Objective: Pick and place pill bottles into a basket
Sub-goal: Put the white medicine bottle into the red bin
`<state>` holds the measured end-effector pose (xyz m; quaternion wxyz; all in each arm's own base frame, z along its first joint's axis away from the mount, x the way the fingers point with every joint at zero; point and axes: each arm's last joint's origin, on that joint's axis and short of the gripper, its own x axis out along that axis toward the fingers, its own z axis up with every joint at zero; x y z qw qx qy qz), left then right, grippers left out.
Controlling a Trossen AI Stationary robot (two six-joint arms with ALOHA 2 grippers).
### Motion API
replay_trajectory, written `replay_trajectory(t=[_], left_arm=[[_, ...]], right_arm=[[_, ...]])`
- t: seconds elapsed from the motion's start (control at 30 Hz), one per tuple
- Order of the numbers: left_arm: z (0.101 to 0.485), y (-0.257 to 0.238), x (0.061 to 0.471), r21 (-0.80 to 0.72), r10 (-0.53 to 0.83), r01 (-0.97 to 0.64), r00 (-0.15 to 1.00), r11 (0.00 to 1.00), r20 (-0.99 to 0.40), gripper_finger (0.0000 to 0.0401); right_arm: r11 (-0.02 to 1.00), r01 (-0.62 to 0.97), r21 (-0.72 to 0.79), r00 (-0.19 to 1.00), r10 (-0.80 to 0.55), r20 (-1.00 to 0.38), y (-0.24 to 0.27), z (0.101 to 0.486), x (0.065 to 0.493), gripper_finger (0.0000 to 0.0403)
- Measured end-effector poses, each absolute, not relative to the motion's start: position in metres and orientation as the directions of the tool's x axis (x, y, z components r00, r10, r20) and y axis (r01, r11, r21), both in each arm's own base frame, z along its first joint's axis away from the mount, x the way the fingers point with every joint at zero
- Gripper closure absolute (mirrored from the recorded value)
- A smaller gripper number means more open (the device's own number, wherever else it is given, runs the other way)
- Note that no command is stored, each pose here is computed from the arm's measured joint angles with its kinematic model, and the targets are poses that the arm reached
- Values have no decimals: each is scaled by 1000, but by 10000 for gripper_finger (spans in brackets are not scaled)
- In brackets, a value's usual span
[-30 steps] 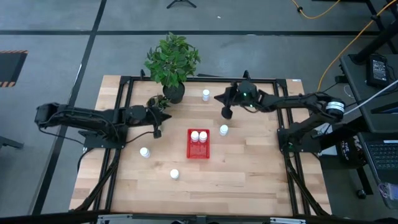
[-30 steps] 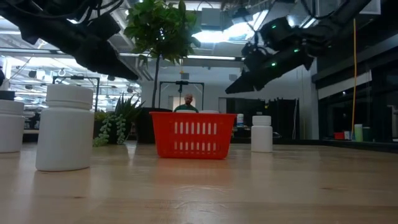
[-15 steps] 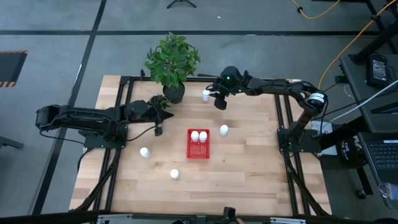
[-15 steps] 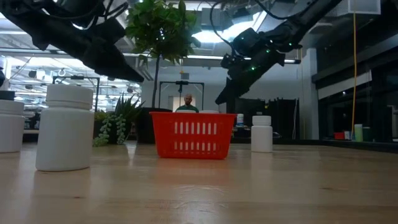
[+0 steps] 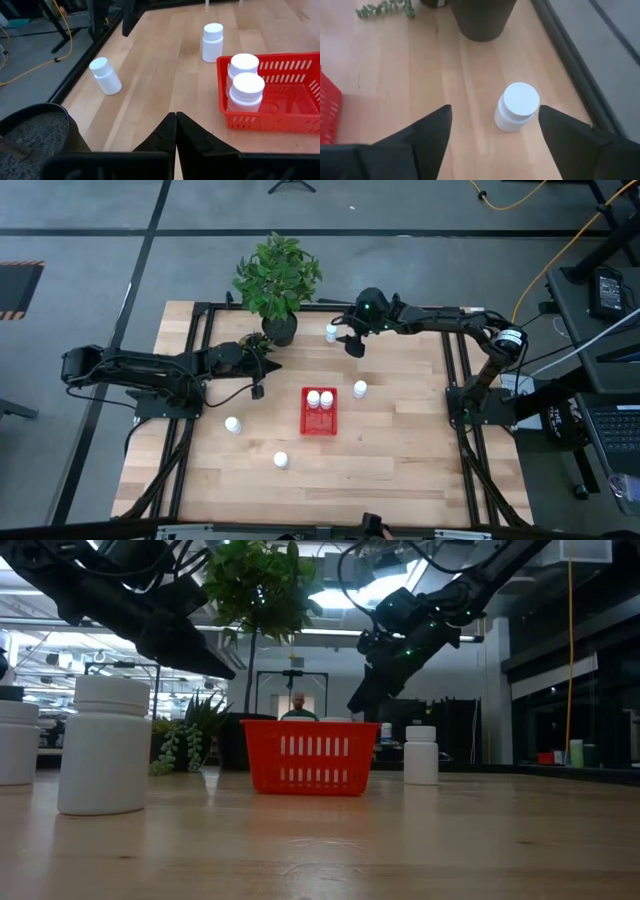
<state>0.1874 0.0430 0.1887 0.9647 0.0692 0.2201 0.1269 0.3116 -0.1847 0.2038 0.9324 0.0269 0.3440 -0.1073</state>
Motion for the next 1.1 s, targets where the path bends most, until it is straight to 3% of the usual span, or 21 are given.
replay_trajectory(t=[0.57,1.1], left_arm=[[189,43,187,190,277,-215,871,958,-407,398],[189,43,187,191,278,-217,870,957,-407,399]], right_arm=[[954,298,-30,721,-246,-648,-197,168,327,100],[942,332,-55,718,-290,-633,-200,163,331,100]])
